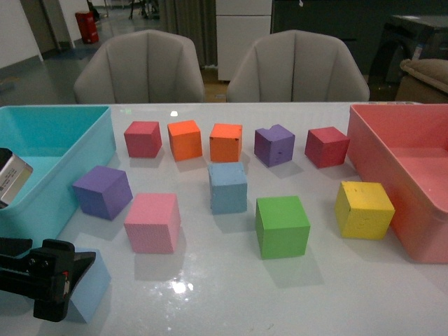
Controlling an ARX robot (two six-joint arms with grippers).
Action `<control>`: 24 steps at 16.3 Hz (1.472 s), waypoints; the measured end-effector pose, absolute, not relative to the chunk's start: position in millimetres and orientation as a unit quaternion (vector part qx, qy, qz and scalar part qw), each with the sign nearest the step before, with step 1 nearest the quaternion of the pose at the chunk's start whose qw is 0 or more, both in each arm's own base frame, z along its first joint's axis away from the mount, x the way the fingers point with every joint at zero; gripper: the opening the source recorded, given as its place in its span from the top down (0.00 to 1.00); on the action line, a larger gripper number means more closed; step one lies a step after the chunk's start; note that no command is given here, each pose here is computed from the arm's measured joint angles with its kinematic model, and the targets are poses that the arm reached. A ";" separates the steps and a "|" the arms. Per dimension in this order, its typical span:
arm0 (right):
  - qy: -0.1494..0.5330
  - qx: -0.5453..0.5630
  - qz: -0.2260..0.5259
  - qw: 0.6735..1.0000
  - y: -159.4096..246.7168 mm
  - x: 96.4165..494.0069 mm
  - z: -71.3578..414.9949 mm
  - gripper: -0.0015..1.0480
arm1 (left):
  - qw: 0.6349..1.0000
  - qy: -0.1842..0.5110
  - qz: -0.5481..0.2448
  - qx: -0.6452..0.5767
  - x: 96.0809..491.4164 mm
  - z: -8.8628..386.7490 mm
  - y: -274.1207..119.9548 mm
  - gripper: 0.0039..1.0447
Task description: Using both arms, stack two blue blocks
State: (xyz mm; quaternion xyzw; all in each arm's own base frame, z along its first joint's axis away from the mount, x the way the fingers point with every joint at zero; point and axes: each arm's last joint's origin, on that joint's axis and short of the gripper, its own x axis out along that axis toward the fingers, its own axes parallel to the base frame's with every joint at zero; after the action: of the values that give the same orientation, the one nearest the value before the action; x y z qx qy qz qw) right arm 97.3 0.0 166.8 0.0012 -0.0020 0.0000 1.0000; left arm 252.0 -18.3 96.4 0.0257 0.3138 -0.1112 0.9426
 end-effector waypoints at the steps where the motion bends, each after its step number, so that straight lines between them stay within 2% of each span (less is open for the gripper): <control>1: -0.002 0.001 0.000 1.000 0.0 97.3 166.8 0.06 | 0.940 0.321 -0.111 0.026 253.1 94.0 -18.8 0.06; 15: -0.002 0.001 0.000 1.000 0.0 97.3 166.8 0.06 | 0.921 0.375 -0.101 0.039 265.8 46.3 -23.1 0.08; 18: -0.002 0.001 0.000 1.000 0.0 97.3 166.8 0.06 | 0.923 0.370 -0.100 0.041 266.5 46.2 -24.0 0.38; 19: -0.002 0.001 0.000 1.000 0.0 97.3 166.8 0.06 | 0.923 0.369 -0.102 0.042 265.0 48.7 -24.6 0.44; 24: -0.002 0.001 0.000 1.000 0.0 97.3 166.8 0.06 | 0.929 0.333 -0.154 0.044 246.5 96.7 -44.7 0.50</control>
State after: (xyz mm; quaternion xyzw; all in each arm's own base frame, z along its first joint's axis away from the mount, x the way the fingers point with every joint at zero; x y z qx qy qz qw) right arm 97.3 0.0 166.8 0.0012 -0.0020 0.0002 1.0000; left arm 246.5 -44.7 96.7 0.0441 0.3328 -0.1544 0.9292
